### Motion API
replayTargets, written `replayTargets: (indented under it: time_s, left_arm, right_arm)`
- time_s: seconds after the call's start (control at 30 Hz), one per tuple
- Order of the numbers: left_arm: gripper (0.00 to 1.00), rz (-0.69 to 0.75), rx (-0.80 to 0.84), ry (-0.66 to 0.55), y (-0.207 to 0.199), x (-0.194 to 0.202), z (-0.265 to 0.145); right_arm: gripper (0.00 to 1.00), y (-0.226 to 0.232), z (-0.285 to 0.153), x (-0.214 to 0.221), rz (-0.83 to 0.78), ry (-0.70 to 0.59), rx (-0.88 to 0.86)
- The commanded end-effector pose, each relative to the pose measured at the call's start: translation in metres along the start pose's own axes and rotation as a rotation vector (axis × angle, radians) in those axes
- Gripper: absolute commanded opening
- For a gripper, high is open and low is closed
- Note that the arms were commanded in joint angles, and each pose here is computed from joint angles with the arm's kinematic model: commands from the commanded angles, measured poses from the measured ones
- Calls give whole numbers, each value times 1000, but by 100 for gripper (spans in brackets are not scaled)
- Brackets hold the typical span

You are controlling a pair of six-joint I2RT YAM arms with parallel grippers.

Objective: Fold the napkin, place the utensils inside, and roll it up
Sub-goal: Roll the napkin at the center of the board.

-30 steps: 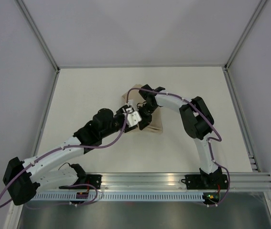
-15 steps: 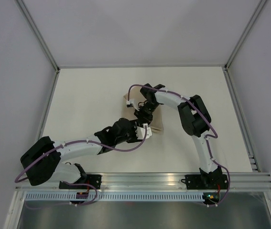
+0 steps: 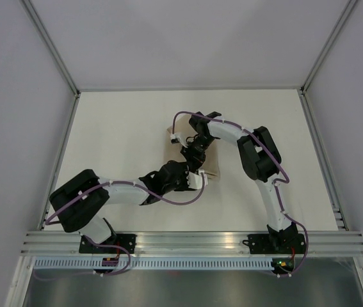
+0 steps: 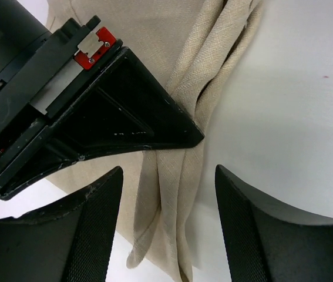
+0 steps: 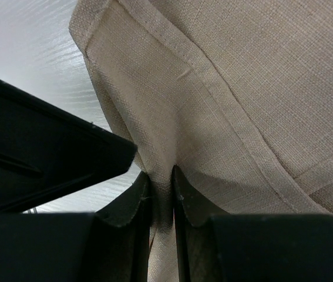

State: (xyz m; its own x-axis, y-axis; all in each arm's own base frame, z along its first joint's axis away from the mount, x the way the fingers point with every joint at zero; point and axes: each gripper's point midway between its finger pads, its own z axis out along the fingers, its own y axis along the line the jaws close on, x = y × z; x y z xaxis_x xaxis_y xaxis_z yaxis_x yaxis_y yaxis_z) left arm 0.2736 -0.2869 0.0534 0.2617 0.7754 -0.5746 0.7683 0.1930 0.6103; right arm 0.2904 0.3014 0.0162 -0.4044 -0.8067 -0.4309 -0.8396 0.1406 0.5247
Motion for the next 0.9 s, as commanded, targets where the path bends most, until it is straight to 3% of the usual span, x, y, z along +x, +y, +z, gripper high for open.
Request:
replayTargets:
  time_s: [0.0, 0.2, 0.3, 0.37, 0.43, 0.73, 0.8, 0.87]
  left_arm:
    - [70, 78, -86, -42, 16, -9, 10]
    - [69, 97, -14, -4, -3, 4, 24]
    - [63, 104, 7, 9, -5, 5, 27]
    - [55, 108, 38, 32, -11, 10, 28]
    - [41, 108, 54, 40, -12, 10, 29]
    - [11, 57, 194, 130, -32, 18, 31]
    - [2, 41, 219, 142, -34, 16, 31]
    - [2, 25, 235, 144, -36, 14, 31]
  right_arm:
    - [9, -18, 18, 46, 39, 151, 7]
    - [9, -19, 19, 49, 47, 161, 0]
    - [9, -18, 18, 50, 48, 161, -3]
    - [9, -18, 17, 50, 47, 162, -7]
    - [9, -17, 15, 49, 48, 156, -8]
    - [9, -14, 10, 44, 37, 145, -11]
    - [15, -13, 8, 43, 36, 139, -5]
    - [22, -10, 2, 40, 27, 128, 4]
